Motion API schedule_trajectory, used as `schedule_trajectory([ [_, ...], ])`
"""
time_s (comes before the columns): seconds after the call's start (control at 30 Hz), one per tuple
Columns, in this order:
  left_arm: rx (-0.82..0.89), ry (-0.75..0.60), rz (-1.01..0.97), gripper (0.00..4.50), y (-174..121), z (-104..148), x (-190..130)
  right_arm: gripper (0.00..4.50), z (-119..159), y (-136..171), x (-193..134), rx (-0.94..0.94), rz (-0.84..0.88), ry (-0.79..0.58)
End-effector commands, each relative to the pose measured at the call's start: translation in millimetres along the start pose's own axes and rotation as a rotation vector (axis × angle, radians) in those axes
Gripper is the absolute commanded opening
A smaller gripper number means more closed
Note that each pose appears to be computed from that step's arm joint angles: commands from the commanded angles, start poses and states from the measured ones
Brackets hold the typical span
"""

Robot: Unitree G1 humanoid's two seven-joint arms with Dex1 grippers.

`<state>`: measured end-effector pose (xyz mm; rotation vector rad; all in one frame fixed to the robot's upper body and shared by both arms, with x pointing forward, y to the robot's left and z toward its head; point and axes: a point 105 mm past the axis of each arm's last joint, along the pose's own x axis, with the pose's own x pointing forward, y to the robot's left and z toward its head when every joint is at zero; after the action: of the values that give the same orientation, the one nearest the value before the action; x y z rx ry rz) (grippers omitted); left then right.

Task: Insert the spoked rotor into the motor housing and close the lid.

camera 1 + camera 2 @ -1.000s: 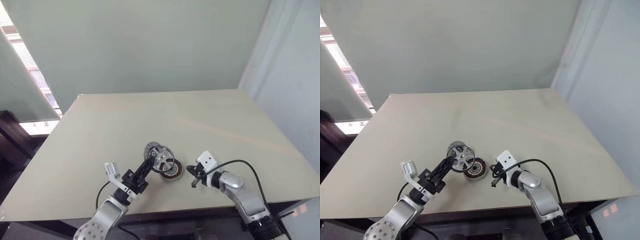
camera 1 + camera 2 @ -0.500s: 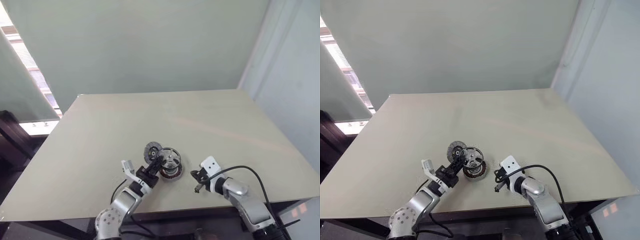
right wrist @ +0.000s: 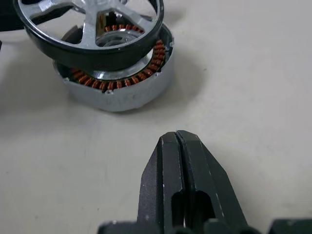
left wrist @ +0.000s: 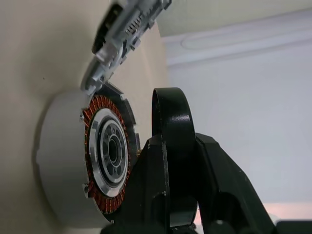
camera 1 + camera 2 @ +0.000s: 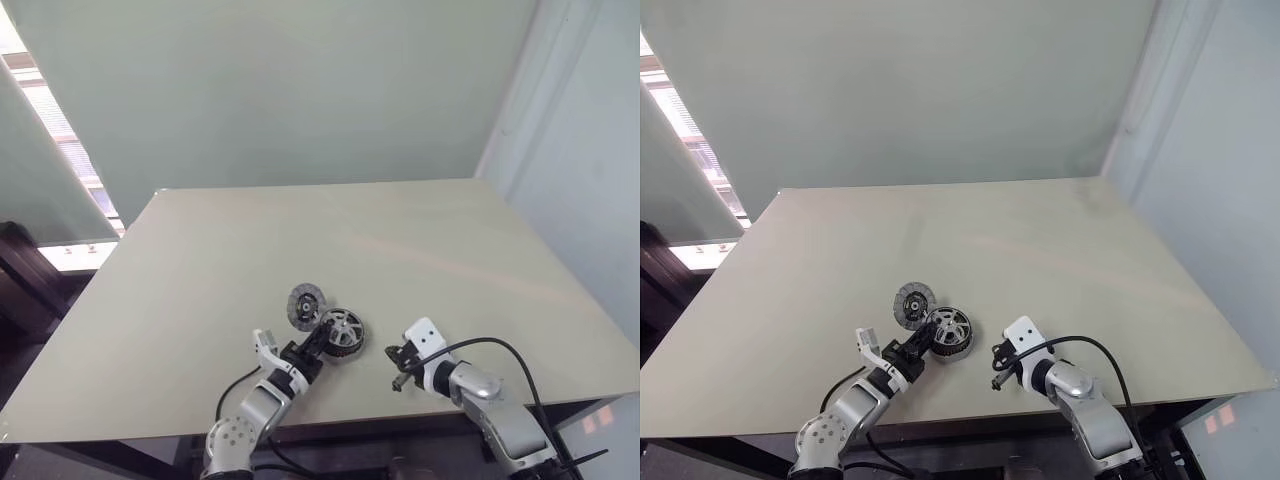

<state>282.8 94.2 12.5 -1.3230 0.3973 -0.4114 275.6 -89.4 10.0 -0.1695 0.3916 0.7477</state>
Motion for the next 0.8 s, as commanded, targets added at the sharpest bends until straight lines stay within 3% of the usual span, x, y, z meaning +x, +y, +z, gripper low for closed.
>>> schedule_trajectory([
  [0.03,0.016,-0.029,0.002,0.39,-0.1,7.3,3.8,0.0,19.4,-4.2,-3.4,-0.014,-0.019,-0.069],
  [0.8,0.001,0.015,-0.001,0.39,6.6,0.1,14.3,0.0,23.4,-6.0,-1.8,-0.015,-0.035,-0.085],
])
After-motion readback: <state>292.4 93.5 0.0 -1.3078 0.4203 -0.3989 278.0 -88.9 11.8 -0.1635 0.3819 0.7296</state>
